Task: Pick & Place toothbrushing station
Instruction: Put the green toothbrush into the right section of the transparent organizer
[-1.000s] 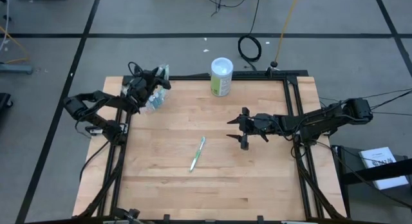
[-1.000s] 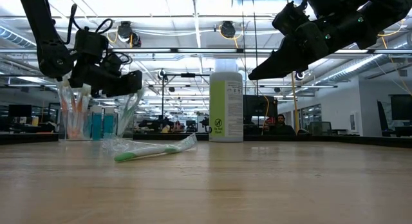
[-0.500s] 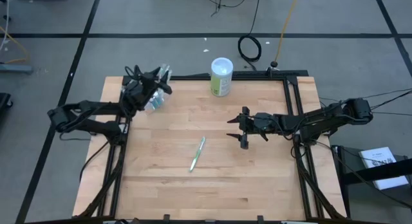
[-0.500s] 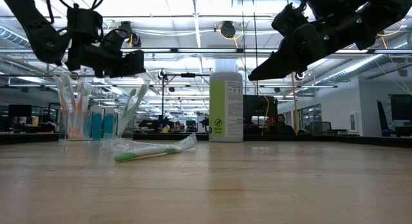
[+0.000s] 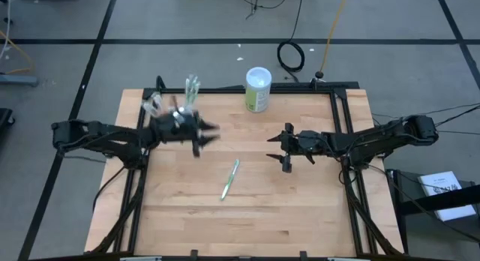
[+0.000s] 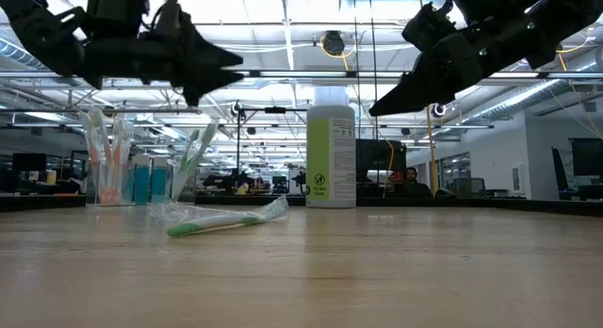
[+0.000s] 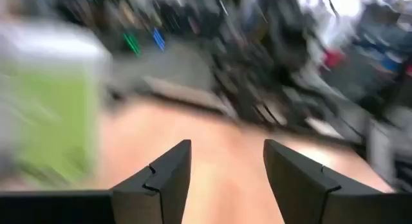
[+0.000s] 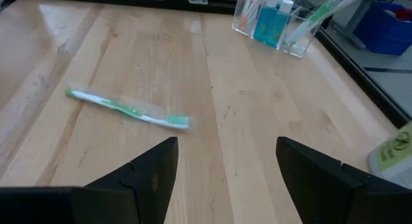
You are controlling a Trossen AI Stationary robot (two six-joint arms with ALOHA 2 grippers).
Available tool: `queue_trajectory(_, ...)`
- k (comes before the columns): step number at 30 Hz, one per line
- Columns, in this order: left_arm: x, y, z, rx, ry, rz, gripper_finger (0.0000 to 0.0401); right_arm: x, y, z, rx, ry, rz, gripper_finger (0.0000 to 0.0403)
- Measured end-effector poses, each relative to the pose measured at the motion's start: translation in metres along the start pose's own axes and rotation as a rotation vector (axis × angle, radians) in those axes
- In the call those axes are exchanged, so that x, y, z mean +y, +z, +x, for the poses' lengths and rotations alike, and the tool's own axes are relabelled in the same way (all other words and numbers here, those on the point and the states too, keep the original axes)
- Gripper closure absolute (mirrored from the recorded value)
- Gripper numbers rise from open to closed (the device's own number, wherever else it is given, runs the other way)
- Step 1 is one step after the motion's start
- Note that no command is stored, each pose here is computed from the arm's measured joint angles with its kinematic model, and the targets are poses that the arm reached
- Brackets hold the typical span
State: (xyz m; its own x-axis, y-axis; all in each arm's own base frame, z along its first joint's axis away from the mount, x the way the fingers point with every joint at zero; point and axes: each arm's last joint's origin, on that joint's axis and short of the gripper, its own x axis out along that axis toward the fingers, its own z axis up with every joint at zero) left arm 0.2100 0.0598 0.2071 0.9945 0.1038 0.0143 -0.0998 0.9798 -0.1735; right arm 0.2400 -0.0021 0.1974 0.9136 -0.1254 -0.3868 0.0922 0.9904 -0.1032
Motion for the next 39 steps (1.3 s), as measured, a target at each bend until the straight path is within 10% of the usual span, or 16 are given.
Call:
queue_trajectory(6,-0.064,-0.020,0.021,0.197,-0.135,-0.066,0.0222,-0.002,0.007,-0.013,-0.025,-0.005,0.020,0.0149)
queue_trajectory(14,-0.115,-0.014,0.072,0.565,0.173,-0.035,0.0239,-0.005,0.017,-0.029,-0.079,-0.009,0.028,0.0149)
queue_trajectory(39,-0.086,-0.093,0.140,0.935,0.663,-0.441,0.0137,-0.005,0.018,-0.033,-0.085,-0.005,0.032,0.0149)
